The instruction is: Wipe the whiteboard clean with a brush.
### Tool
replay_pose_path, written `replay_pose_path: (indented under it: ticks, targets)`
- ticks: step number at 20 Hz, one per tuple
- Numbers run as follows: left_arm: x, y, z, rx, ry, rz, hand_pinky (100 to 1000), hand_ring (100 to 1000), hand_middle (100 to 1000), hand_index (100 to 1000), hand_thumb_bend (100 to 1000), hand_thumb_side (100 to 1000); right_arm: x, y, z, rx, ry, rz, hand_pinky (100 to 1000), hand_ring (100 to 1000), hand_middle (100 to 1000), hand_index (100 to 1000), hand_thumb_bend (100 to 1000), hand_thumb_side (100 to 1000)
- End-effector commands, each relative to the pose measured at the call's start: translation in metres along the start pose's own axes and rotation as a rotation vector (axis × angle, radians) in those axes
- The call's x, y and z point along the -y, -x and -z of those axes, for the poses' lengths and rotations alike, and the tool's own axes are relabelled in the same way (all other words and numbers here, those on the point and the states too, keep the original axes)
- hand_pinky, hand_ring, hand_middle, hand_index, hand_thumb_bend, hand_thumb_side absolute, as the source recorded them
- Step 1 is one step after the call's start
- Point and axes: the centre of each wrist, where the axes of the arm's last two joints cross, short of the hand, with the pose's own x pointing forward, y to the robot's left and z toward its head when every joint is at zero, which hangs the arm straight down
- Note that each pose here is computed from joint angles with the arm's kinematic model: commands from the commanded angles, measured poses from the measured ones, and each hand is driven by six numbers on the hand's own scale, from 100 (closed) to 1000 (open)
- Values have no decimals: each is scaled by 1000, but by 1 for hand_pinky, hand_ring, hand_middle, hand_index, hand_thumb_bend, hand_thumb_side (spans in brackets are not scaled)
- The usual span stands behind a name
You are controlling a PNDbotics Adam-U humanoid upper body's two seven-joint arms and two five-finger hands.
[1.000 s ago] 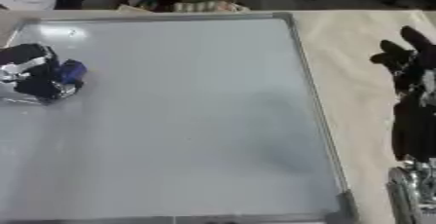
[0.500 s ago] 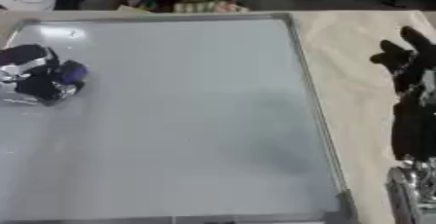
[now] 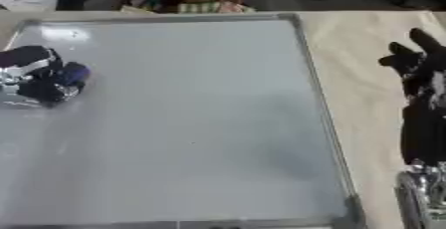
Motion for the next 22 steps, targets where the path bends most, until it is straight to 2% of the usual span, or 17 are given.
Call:
replay_pose_path:
  ticks: [1, 4, 16, 22]
  targets:
    - [0, 1, 0, -3, 2, 5, 467, 559, 420, 562, 139, 635, 3, -4, 3, 18, 2, -15, 908, 879, 558, 899, 136, 1000]
    - [0, 1, 0, -2, 0, 2, 463, 554, 410, 559, 100, 618, 3, -4, 3, 17, 1, -16, 908, 879, 558, 899, 144, 1000]
    - [2, 1, 1, -4, -17, -1, 423, 510, 317, 524, 106, 563, 3, -4, 3, 13, 2, -17, 909, 879, 557, 900, 145, 1000]
    - [2, -3, 1, 17, -27, 3, 404, 488, 284, 492, 100, 563, 3, -4, 3, 12, 3, -17, 908, 879, 557, 899, 145, 1000]
